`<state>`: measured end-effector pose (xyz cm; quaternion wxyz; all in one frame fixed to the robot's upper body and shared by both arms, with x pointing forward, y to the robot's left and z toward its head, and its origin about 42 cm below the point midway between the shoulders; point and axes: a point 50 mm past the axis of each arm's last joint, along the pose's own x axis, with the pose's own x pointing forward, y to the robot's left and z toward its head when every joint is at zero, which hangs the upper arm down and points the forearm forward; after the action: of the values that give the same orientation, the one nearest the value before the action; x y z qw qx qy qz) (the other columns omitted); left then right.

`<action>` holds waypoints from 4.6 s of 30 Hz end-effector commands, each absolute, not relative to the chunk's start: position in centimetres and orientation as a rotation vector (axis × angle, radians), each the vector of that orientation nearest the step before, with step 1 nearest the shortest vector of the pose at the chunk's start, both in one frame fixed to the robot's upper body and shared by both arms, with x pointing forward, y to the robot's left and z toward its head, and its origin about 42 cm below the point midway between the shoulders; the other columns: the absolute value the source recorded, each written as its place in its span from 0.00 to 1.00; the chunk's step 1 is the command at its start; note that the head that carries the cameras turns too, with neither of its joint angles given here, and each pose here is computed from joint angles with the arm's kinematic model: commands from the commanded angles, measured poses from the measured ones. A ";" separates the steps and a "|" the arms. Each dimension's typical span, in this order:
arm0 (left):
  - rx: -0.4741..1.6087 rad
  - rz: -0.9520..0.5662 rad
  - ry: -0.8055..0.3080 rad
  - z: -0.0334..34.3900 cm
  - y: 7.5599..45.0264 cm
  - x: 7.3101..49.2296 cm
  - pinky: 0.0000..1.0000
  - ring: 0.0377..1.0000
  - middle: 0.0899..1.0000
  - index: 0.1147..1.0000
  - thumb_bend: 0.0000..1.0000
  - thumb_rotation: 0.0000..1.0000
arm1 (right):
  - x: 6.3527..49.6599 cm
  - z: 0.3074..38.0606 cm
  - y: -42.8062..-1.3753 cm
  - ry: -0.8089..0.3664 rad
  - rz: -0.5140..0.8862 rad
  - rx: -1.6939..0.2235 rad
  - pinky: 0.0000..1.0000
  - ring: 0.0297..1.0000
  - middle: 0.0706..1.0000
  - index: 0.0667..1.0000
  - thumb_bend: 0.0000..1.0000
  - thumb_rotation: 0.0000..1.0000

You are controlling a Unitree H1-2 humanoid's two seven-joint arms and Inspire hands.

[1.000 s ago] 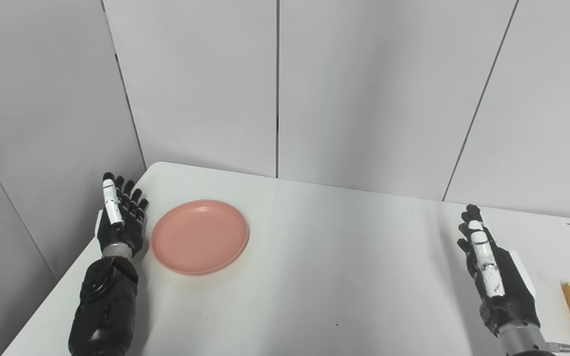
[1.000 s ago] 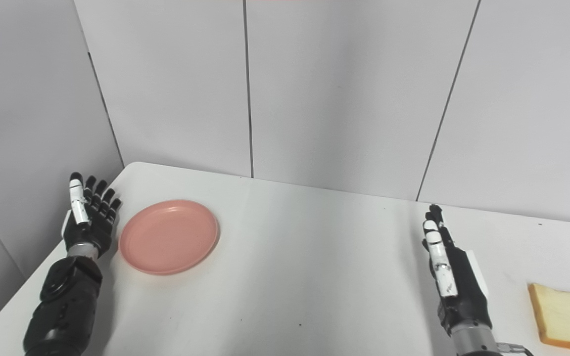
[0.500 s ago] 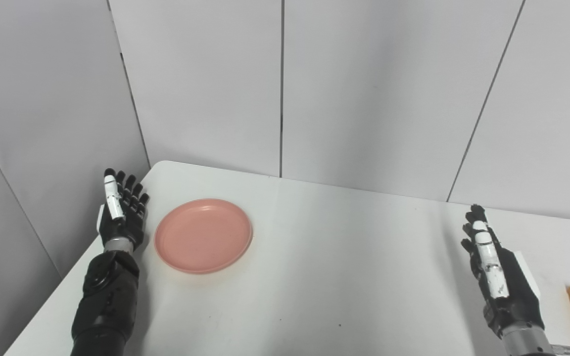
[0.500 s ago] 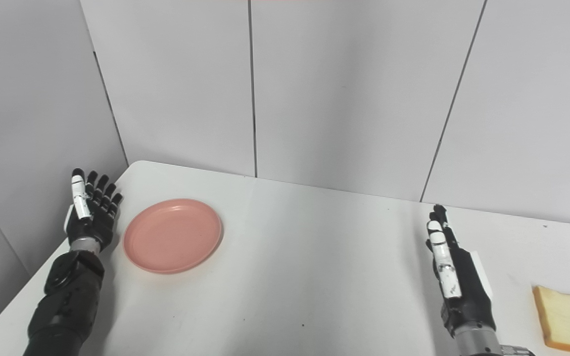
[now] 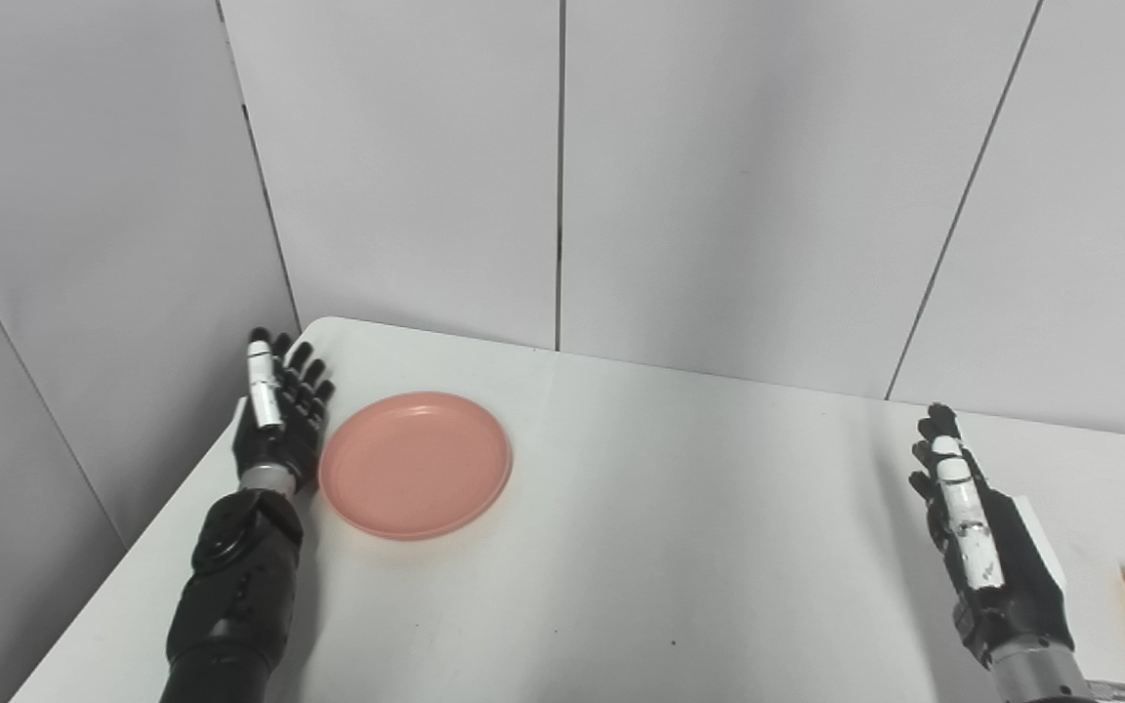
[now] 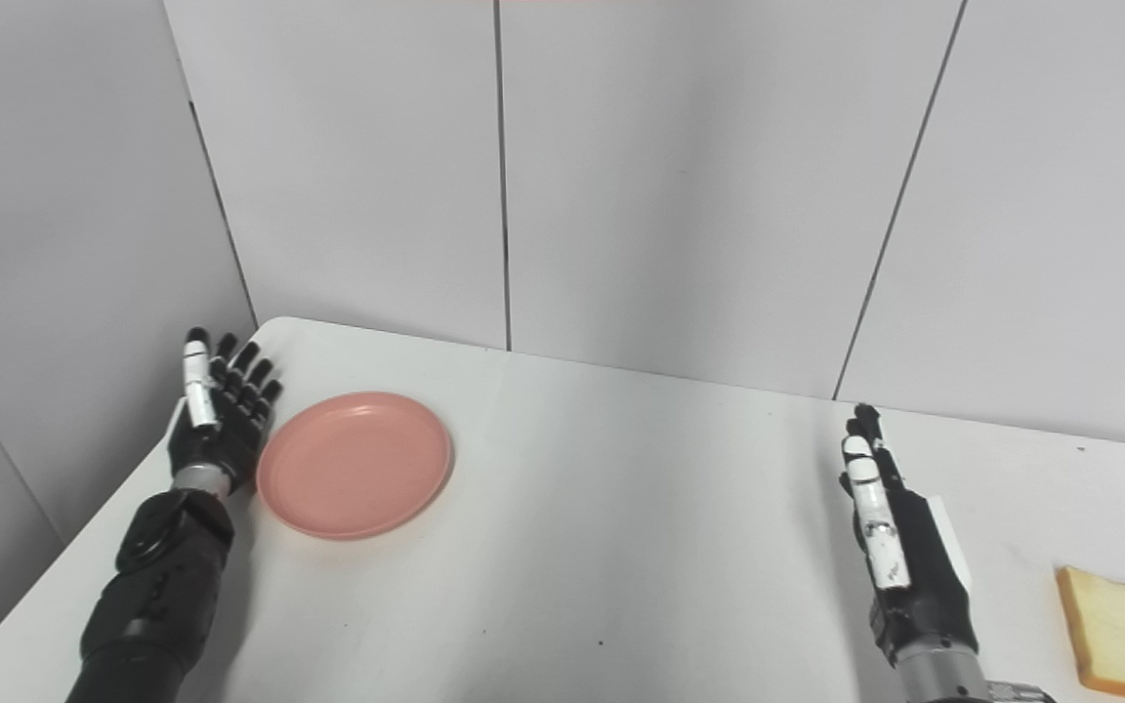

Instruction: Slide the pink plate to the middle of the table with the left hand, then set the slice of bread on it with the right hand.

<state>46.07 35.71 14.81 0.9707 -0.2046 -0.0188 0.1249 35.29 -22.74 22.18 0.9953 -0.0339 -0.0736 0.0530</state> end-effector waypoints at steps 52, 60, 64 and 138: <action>-0.259 -0.312 0.100 17.4 18.8 45.1 1.00 0.99 0.99 0.99 0.54 1.00 | 35.4 23.6 -22.2 -0.211 0.136 -0.082 1.00 1.00 1.00 1.00 0.11 1.00; -0.217 -0.365 0.107 17.0 17.7 44.4 1.00 1.00 1.00 1.00 0.53 1.00 | 35.7 22.6 -21.7 -0.229 0.152 -0.093 1.00 1.00 1.00 1.00 0.09 1.00; -0.186 -0.404 0.093 17.0 17.2 43.9 1.00 1.00 1.00 1.00 0.53 1.00 | 35.9 21.9 -21.2 -0.230 0.141 -0.090 1.00 1.00 1.00 1.00 0.10 1.00; -0.183 -0.289 -0.237 19.6 19.6 39.2 0.98 0.97 0.98 0.99 0.59 1.00 | 37.6 37.5 -29.5 -0.434 0.173 -0.974 0.81 0.90 0.93 0.90 0.99 0.48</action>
<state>38.50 19.43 17.36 0.9848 -0.0874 -0.0691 -0.1333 37.83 -29.83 34.77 0.8748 -0.4414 -0.1805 0.0857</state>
